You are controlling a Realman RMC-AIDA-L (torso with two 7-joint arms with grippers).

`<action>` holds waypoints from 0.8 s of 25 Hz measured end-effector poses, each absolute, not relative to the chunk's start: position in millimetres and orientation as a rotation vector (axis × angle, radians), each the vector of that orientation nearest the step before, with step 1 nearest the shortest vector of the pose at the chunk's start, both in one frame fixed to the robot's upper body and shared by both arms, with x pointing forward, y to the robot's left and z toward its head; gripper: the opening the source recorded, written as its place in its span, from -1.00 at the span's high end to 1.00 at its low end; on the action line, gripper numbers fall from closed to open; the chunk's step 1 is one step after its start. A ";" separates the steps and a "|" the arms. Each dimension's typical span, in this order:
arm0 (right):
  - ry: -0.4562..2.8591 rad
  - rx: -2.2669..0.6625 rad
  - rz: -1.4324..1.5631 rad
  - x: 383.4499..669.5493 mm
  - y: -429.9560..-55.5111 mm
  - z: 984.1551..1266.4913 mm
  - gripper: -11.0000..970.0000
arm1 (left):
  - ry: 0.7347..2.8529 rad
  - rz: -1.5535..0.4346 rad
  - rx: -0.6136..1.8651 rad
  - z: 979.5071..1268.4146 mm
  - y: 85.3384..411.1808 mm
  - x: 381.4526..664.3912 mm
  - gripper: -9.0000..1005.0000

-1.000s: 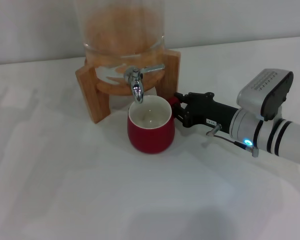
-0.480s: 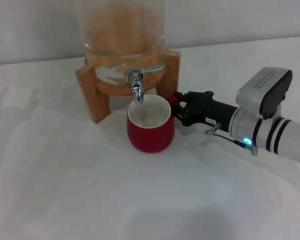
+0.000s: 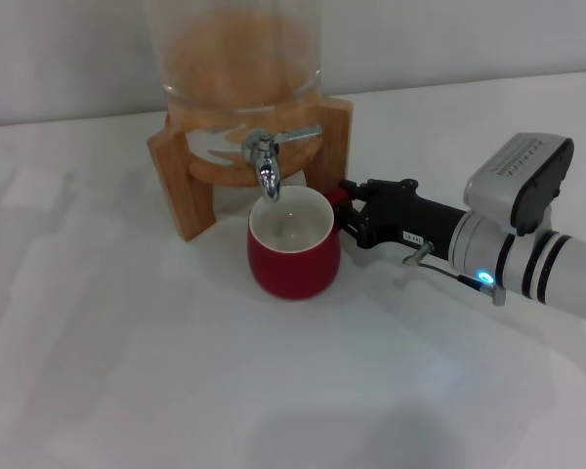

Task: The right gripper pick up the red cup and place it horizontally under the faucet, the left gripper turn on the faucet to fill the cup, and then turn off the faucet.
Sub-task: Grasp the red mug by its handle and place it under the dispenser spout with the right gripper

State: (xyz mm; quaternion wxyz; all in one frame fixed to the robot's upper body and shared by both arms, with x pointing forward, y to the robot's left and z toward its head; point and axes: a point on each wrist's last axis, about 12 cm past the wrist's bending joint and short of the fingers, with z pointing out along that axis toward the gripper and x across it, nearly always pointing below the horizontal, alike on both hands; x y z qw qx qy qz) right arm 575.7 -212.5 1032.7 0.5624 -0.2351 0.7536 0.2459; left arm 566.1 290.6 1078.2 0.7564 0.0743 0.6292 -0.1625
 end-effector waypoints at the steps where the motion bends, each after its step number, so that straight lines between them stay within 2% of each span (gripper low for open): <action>1: 1.771 -0.555 0.581 575.2 -212.4 1032.8 0.41 | 1.376 -0.352 0.161 1077.9 290.7 566.5 -0.65; 12: 1.778 -0.551 0.577 574.8 -213.8 1031.6 0.40 | 1.381 -0.349 0.160 1077.6 290.9 567.1 -0.65; 20: 1.783 -0.551 0.571 575.3 -215.1 1031.3 0.28 | 1.380 -0.348 0.161 1077.9 290.8 567.2 -0.65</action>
